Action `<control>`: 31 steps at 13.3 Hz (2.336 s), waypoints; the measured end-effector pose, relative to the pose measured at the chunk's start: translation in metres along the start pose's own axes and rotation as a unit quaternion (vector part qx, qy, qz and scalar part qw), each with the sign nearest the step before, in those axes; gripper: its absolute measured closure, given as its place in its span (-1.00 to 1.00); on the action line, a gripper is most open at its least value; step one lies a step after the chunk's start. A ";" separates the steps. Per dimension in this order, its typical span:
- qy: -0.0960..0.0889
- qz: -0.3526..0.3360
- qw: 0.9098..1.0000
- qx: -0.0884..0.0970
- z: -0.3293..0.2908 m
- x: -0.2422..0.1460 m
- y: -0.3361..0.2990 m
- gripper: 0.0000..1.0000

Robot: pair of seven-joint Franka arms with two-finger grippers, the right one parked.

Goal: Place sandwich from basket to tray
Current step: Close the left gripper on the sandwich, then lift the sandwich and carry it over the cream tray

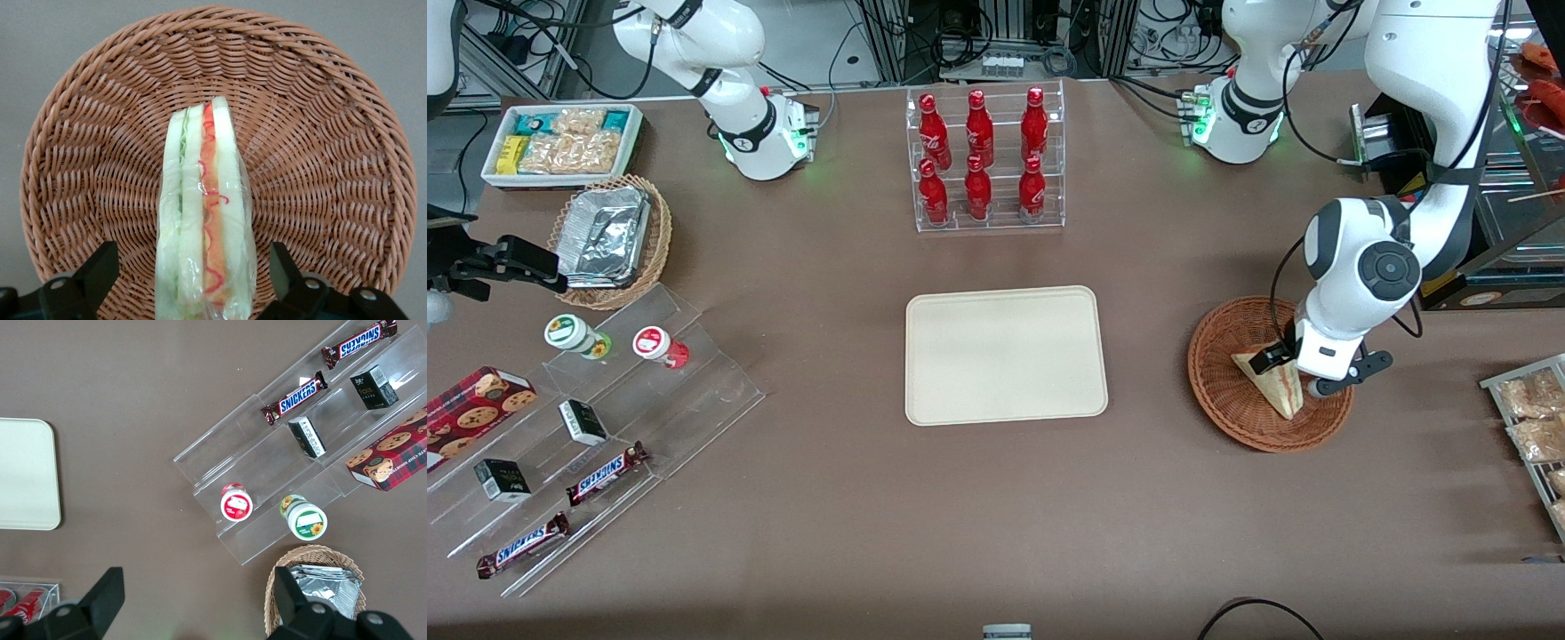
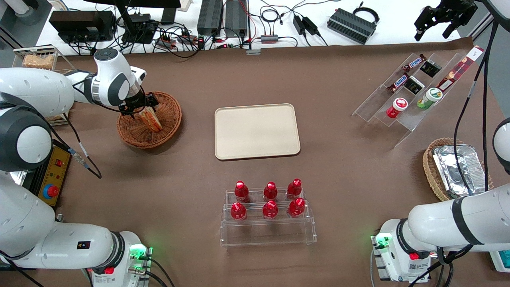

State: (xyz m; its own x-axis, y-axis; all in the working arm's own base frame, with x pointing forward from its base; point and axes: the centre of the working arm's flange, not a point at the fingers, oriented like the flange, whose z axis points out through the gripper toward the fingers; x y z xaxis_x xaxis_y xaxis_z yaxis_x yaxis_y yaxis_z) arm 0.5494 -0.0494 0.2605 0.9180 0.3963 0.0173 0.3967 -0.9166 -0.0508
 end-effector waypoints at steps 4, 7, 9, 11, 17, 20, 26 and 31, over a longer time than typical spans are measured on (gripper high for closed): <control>-0.005 0.002 1.000 0.002 0.006 -0.002 0.001 -0.93; -0.006 0.001 1.000 0.003 0.007 -0.002 0.002 -0.34; -0.005 0.001 1.000 0.002 0.006 -0.001 0.002 0.09; 0.000 0.001 1.000 0.000 0.001 0.002 0.004 0.34; -0.009 0.030 0.999 0.017 -0.082 0.007 0.041 0.67; -0.016 0.071 0.997 0.030 -0.149 -0.013 0.088 0.69; -0.012 0.157 0.987 0.032 -0.191 -0.092 0.198 0.69; -0.030 0.206 0.977 0.042 -0.139 -0.153 0.294 0.69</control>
State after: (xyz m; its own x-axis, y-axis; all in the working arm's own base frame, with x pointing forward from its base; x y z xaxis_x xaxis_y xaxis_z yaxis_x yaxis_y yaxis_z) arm 0.5262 -0.3869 0.3812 0.9968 -0.0003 -0.0805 -0.0103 -0.9923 -0.1237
